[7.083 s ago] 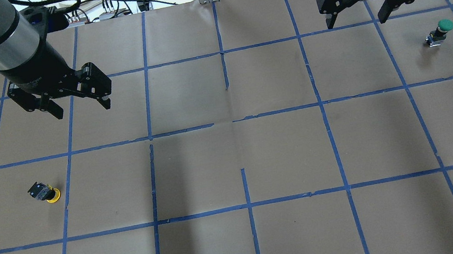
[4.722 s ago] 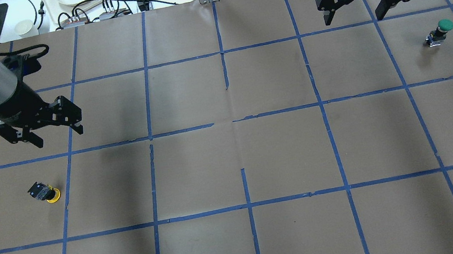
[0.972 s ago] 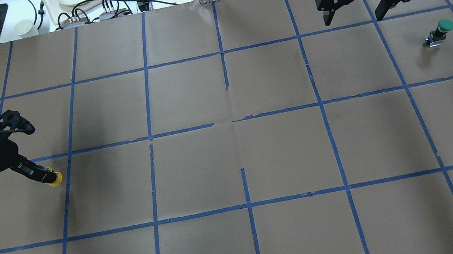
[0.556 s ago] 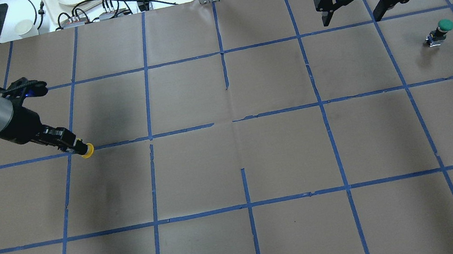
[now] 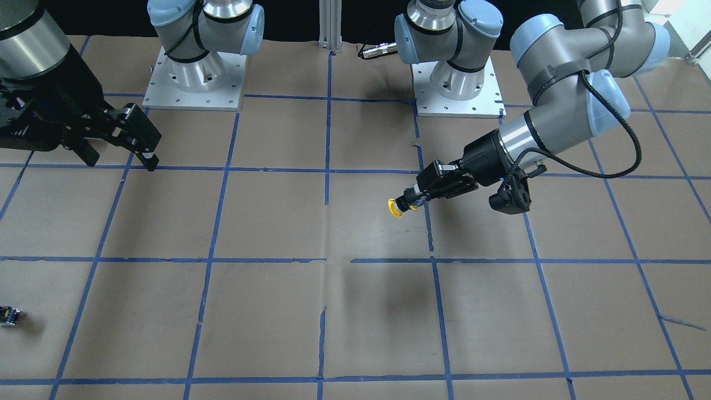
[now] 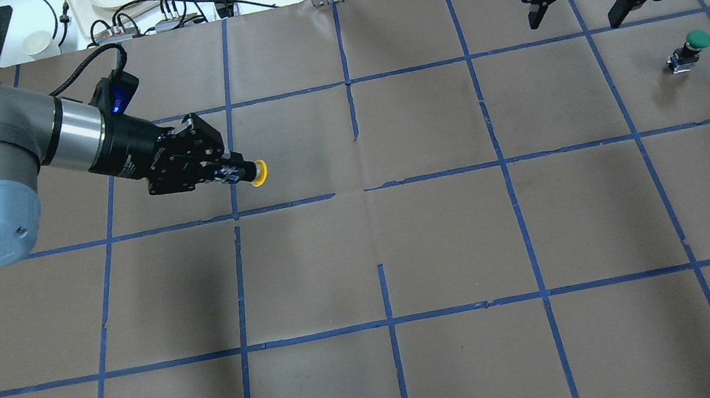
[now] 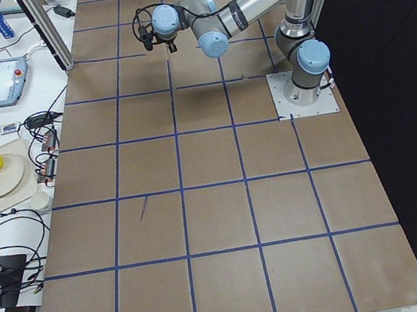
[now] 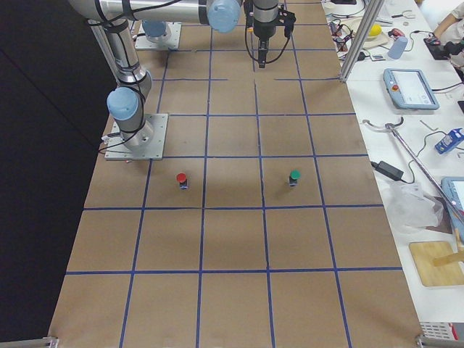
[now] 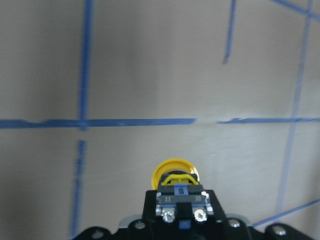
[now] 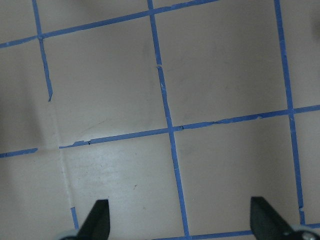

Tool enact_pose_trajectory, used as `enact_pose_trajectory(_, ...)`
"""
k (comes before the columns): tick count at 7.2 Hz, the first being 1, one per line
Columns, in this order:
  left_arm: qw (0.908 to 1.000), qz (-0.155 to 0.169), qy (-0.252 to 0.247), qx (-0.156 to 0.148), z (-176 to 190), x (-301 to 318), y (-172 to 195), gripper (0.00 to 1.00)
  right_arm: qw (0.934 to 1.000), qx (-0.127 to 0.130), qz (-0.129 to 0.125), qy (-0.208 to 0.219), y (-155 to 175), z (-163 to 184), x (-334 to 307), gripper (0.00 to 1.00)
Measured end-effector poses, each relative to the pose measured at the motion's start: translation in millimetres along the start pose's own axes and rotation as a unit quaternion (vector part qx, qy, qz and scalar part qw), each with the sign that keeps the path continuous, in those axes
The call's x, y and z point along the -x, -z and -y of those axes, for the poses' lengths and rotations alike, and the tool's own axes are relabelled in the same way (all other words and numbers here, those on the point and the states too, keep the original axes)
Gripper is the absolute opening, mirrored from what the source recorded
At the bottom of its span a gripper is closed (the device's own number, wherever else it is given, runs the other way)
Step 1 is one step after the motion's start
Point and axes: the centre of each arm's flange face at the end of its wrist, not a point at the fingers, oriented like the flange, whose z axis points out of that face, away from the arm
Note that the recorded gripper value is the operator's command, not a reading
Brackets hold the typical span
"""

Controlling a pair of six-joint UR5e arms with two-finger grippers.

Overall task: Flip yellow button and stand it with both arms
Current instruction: 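Lift the yellow button and carry it toward the table center, cap pointing outward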

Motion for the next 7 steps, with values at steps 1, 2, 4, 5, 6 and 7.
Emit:
enact_pose_trajectory(1,0.996,-0.07,0.049,0.026,-14,-27,-11,0.0,1.0,-0.001,0.0,-0.008,0,3,-8,1.0)
enact_pose_trajectory(2,0.9836,-0.144,0.091,0.06,-26,-51,-18,0.0,0.9997,-0.001,0.005,-0.024,0,8,-23,1.0)
enact_pose_trajectory(4,0.9508,-0.25,0.133,0.126,-47,-81,-30,0.0,0.9978,-0.003,0.021,-0.062,-3,22,-63,1.0)
enact_pose_trajectory(5,0.9338,-0.287,0.145,0.156,-56,-85,-42,0.0,0.9969,-0.003,0.03,-0.073,-5,27,-74,1.0)
enact_pose_trajectory(6,0.9161,-0.322,0.157,0.18,-60,-84,-52,0.0,0.9949,-0.003,0.053,-0.086,-6,32,-84,1.0)
enact_pose_trajectory(7,0.9059,-0.339,0.164,0.194,-65,-83,-59,0.0,0.9895,-0.002,0.101,-0.104,-5,34,-91,1.0)
